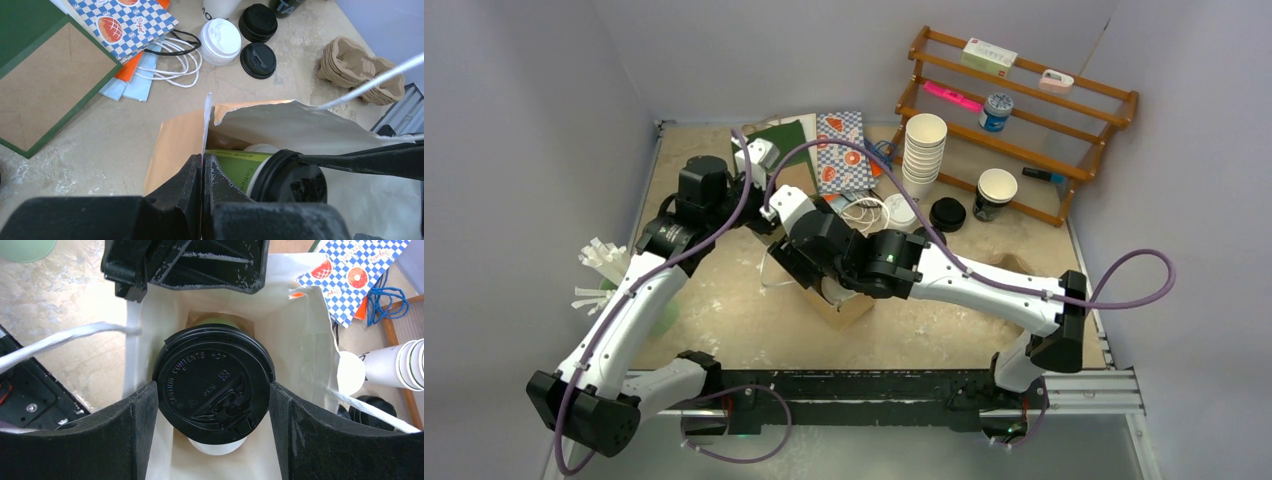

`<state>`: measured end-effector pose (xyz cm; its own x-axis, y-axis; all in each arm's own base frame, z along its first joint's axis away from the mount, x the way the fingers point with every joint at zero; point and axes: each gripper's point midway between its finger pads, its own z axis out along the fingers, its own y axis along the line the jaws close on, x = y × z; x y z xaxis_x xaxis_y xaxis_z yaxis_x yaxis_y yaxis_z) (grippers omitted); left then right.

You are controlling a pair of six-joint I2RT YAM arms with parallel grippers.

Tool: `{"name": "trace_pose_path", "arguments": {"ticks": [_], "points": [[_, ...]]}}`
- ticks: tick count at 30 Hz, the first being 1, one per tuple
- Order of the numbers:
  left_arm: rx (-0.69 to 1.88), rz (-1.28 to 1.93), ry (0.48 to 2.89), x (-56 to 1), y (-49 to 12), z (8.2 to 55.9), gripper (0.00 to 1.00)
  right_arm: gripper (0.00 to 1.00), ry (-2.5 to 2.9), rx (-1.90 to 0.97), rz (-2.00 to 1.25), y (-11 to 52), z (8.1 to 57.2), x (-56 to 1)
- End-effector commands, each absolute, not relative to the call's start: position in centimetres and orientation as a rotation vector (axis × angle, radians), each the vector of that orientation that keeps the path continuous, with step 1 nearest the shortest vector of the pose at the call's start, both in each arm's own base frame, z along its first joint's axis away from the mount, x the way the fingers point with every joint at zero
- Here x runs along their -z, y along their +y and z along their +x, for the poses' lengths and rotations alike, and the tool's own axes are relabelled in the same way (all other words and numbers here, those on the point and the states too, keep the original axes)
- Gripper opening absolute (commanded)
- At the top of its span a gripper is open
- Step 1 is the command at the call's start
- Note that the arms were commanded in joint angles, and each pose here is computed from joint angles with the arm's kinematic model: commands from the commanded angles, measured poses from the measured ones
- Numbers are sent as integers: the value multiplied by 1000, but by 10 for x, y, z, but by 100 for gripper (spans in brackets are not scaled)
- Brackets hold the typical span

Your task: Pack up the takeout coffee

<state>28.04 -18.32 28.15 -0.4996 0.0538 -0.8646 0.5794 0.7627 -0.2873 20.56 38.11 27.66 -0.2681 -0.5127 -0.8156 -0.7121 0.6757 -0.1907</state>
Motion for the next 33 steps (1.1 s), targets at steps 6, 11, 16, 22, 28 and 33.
{"name": "trace_pose_path", "arguments": {"ticks": [6, 11, 16, 22, 28, 33], "points": [[788, 520, 1931, -302, -196, 274, 0, 49, 1903, -203, -961, 394, 219, -255], [809, 525, 1888, -312, -200, 276, 0, 48, 1916, -180, -949, 392, 225, -242], [848, 540, 1853, -322, -205, 273, 0, 48, 1938, -179, -916, 385, 237, -236], [885, 553, 1855, -323, -209, 270, 0, 48, 1969, -154, -925, 382, 244, -224], [895, 556, 1858, -321, -210, 269, 0, 47, 2005, -79, -913, 370, 248, -216], [903, 565, 1839, -325, -212, 270, 0, 47, 2043, -55, -933, 365, 245, -205]]}}
